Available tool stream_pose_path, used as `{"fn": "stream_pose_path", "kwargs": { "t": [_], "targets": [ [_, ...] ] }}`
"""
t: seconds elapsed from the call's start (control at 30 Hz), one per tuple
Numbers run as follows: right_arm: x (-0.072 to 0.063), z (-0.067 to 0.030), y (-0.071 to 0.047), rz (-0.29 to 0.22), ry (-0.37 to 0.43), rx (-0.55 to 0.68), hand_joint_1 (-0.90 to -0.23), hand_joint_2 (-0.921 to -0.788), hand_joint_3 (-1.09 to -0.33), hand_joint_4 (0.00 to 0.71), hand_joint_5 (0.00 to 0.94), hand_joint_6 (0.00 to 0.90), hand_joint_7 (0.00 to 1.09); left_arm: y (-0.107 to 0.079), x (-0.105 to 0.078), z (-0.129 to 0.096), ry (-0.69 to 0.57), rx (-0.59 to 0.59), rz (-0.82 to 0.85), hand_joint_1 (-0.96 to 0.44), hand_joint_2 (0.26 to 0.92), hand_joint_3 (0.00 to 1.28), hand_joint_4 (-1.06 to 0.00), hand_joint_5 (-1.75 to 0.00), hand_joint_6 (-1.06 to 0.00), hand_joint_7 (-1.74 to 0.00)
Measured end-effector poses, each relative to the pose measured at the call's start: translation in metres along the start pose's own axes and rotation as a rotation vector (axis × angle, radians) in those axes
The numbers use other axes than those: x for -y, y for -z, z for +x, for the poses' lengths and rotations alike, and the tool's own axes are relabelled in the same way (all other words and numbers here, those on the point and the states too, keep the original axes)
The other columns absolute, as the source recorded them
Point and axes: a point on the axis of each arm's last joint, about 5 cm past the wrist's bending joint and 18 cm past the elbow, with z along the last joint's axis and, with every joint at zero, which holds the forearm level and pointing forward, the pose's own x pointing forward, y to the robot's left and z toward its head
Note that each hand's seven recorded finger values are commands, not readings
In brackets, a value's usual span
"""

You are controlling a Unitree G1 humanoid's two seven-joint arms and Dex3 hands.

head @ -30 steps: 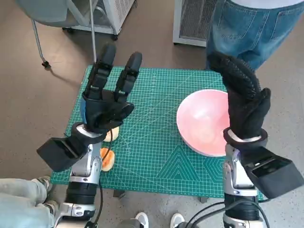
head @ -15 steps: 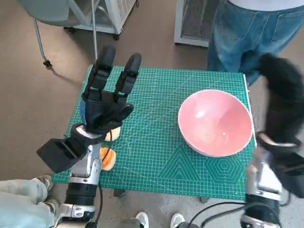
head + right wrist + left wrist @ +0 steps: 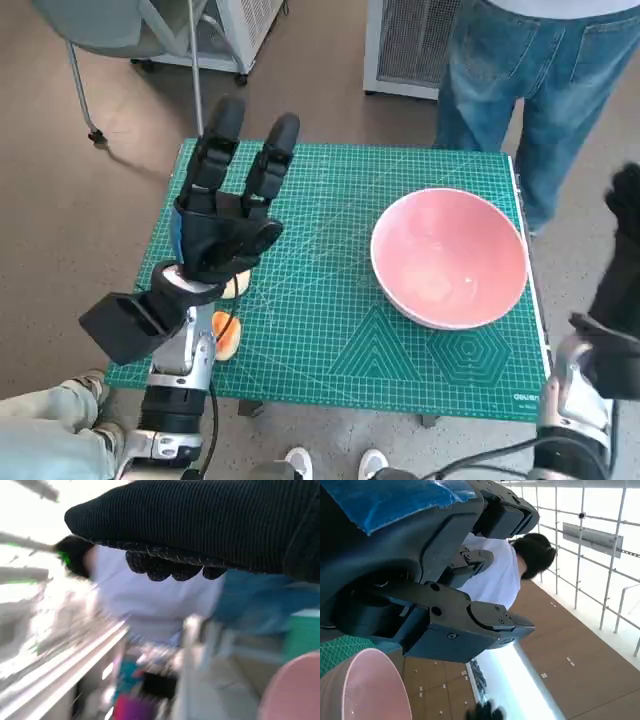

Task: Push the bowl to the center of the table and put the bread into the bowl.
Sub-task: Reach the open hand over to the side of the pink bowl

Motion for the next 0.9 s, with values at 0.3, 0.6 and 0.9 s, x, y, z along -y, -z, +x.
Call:
{"fn": "stream_pose_path", "kwargs": {
  "t": [0.3,0.6,0.9],
  "targets": [
    [-0.008,-0.0159,0.021,0.114,0.006,-0.167,-0.536,-0.921,-0.817,0.223,0.000,0.007,0.63,0.000,0.000,0.000,-0.006,-0.002,-0.002,0.00,0.921,0.19,-0.24,0.00,-0.33,0.00],
    [-0.032,-0.0162,0.031,0.227,-0.055,-0.264,-0.549,-0.921,-0.811,0.211,0.000,0.023,0.57,0.000,-0.001,0.001,0.005,-0.013,-0.002,0.01,0.921,0.19,-0.24,0.00,-0.33,0.00],
    [-0.059,-0.0074,0.029,0.301,-0.121,-0.293,-0.522,-0.921,-0.827,0.211,0.002,0.024,0.56,-0.001,-0.004,0.000,0.019,-0.020,0.005,0.01,0.921,0.19,-0.24,0.00,-0.33,0.00]
  ]
}}
